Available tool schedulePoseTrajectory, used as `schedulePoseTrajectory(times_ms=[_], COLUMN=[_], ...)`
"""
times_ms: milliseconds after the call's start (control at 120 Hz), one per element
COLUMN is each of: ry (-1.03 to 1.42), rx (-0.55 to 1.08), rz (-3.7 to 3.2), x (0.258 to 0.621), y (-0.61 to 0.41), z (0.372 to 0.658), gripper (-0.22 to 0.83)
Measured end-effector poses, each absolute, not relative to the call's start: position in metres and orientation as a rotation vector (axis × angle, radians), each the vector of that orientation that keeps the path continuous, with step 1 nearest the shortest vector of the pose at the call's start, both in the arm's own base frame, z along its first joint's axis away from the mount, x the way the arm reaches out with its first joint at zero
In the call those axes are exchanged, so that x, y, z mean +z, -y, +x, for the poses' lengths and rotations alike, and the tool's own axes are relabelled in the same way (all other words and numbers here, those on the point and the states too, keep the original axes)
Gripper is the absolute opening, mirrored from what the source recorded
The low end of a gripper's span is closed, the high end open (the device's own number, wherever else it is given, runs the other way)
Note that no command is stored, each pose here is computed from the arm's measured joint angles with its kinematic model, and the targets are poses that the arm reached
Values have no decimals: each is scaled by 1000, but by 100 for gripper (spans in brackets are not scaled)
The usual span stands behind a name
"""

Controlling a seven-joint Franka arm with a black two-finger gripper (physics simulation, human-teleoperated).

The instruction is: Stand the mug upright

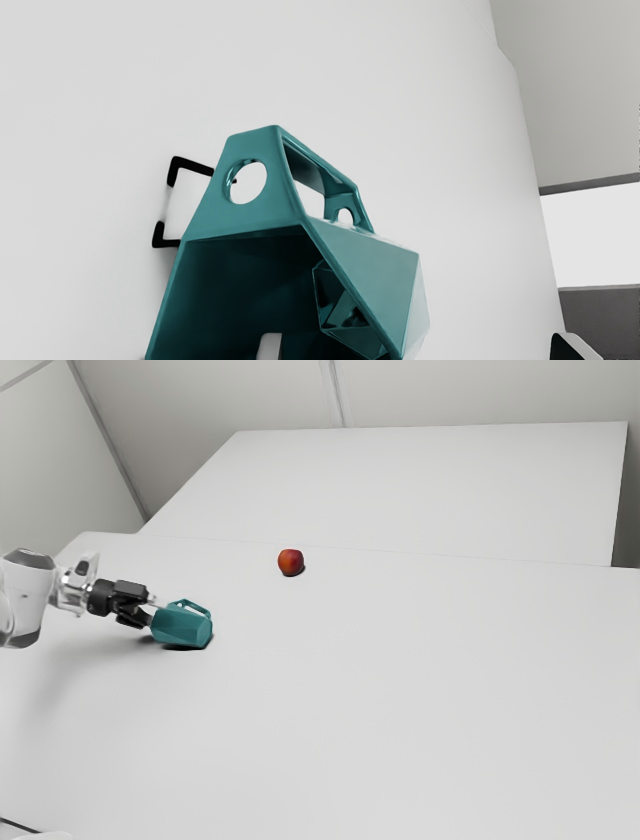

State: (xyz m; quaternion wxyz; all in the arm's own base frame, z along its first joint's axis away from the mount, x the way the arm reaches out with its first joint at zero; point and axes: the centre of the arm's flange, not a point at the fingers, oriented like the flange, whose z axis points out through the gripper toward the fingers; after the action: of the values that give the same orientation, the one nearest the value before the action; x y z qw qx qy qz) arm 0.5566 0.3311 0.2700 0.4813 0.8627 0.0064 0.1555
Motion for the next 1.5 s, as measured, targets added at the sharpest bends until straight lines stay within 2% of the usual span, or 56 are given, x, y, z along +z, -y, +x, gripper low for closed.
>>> schedulePoseTrajectory(times_ms=[200,467,725,833,1000,1200,1325,1500], ry=[-2,6,7,8,14,48,89,220], rx=[369,365,367,368,371,386,390,379], rz=[2095,2086,2084,2086,2089,2097,2111,2186], x=[269,268,269,270,273,294,315,368], y=[-323,-318,-319,-319,-318,-309,-294,-257], z=[560,562,561,561,562,564,565,575], gripper=[56,32,2,-7,-13,-15,-16,-17])
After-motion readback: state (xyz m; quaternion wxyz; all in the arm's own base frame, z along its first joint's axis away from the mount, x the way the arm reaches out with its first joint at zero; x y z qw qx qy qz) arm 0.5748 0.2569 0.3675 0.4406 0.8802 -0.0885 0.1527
